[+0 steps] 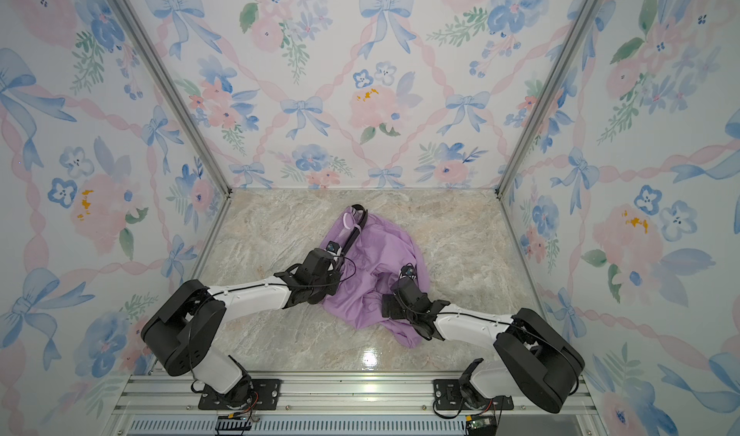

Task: Remove the belt from the trousers
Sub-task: Adjust the trousers at the center of the board.

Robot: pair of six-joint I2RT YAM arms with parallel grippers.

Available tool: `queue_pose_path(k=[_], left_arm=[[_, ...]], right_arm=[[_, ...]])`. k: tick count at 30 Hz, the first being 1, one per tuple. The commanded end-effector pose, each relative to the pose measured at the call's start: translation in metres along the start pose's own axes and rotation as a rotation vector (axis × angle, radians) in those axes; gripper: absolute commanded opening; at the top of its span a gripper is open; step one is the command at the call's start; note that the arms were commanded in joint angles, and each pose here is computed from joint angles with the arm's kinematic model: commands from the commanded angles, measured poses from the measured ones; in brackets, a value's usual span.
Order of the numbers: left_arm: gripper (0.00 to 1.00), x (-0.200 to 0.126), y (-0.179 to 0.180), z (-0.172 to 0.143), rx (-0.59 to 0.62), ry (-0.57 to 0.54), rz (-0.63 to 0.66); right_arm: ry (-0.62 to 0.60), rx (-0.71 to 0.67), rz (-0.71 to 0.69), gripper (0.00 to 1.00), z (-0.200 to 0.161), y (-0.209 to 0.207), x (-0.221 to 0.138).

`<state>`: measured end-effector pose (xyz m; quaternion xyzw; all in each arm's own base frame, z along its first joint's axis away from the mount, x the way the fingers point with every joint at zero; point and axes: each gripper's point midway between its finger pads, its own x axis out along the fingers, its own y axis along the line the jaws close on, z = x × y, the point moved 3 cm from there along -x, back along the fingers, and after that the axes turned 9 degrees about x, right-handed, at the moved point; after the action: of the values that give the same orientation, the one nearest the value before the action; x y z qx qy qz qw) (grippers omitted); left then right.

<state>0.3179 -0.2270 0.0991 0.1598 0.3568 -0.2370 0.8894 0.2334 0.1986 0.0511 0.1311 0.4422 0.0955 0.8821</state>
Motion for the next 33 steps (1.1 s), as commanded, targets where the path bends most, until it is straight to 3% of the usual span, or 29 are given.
queue_pose_path(k=[1,6,9,11,14,18,22,27,29,31,33], left_arm=[[0.0,-0.05,-0.017,0.094,0.089,-0.257,-0.11],[0.0,-0.121,-0.033,0.182,0.134,-0.509,-0.267],[0.0,-0.142,-0.039,0.198,0.178,-0.57,-0.32],[0.0,-0.144,-0.04,0.193,0.207,-0.566,-0.324],[0.0,-0.14,-0.042,0.172,0.248,-0.533,-0.331],[0.0,-0.128,-0.042,0.142,0.3,-0.481,-0.322],[0.0,-0.12,-0.041,0.127,0.313,-0.448,-0.355],[0.0,-0.116,-0.04,0.123,0.26,-0.385,-0.468],[0.0,-0.115,-0.041,0.121,0.216,-0.352,-0.526],[0.0,-0.114,-0.043,0.118,0.181,-0.312,-0.575],[0.0,-0.112,-0.045,0.113,0.156,-0.258,-0.6]], right_arm=[[0.041,0.045,0.132,0.97,-0.026,0.042,0.016],[-0.012,0.11,0.431,0.96,-0.013,0.139,0.038],[-0.093,0.188,0.632,0.93,0.014,0.176,0.027],[-0.162,0.204,0.675,0.92,0.027,0.172,0.014],[-0.202,0.093,0.539,0.93,0.03,0.135,-0.002],[-0.174,-0.278,0.189,0.99,0.03,0.082,-0.037],[-0.219,-0.528,0.075,0.99,0.045,0.05,-0.091],[-0.512,-0.752,-0.03,0.99,0.086,0.028,-0.152],[-0.676,-0.755,-0.029,0.99,0.105,0.03,-0.168],[-0.791,-0.752,-0.033,0.98,0.12,0.034,-0.176],[-0.841,-0.862,-0.092,0.99,0.133,0.048,-0.174]])
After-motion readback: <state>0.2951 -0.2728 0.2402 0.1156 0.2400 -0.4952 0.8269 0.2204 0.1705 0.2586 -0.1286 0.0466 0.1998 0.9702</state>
